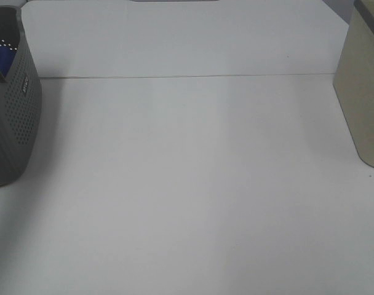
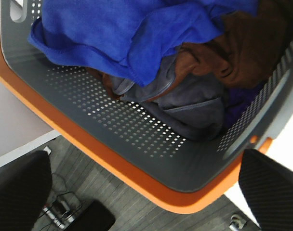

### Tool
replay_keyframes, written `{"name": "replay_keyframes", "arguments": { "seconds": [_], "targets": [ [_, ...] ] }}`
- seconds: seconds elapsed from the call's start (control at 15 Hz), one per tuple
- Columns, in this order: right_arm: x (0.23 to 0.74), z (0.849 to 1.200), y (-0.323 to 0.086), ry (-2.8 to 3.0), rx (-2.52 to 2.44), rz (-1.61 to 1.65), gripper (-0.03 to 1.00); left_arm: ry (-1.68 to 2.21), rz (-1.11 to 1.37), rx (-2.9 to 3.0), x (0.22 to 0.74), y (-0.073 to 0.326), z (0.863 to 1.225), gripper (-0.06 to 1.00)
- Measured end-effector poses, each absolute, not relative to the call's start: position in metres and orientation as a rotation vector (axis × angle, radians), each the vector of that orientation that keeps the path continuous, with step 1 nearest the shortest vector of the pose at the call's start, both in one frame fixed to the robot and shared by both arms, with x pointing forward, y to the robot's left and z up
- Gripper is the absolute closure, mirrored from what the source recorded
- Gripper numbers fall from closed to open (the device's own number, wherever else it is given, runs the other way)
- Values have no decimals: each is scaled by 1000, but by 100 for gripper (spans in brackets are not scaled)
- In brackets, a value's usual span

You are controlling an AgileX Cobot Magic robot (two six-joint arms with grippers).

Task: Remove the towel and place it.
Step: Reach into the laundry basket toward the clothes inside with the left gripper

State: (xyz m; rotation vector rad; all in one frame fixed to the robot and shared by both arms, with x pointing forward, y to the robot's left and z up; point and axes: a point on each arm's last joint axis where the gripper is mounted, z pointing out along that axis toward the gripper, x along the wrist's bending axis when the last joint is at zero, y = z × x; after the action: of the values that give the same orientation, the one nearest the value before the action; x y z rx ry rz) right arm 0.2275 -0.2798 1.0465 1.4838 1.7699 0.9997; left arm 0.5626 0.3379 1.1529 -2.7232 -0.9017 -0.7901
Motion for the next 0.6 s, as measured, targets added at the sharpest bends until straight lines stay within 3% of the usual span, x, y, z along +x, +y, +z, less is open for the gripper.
{"name": "replay_keyframes", "arguments": {
  "seconds": [0.33,0.6],
  "targets": [
    [227,1046,-280,1770,1484,1000,20,-653,-702,-2713,602,343,1122,-4],
    [227,1046,-280,1770,1484,1000,20,-436,-645,-2650,644,351,1069,-4]
  ]
}}
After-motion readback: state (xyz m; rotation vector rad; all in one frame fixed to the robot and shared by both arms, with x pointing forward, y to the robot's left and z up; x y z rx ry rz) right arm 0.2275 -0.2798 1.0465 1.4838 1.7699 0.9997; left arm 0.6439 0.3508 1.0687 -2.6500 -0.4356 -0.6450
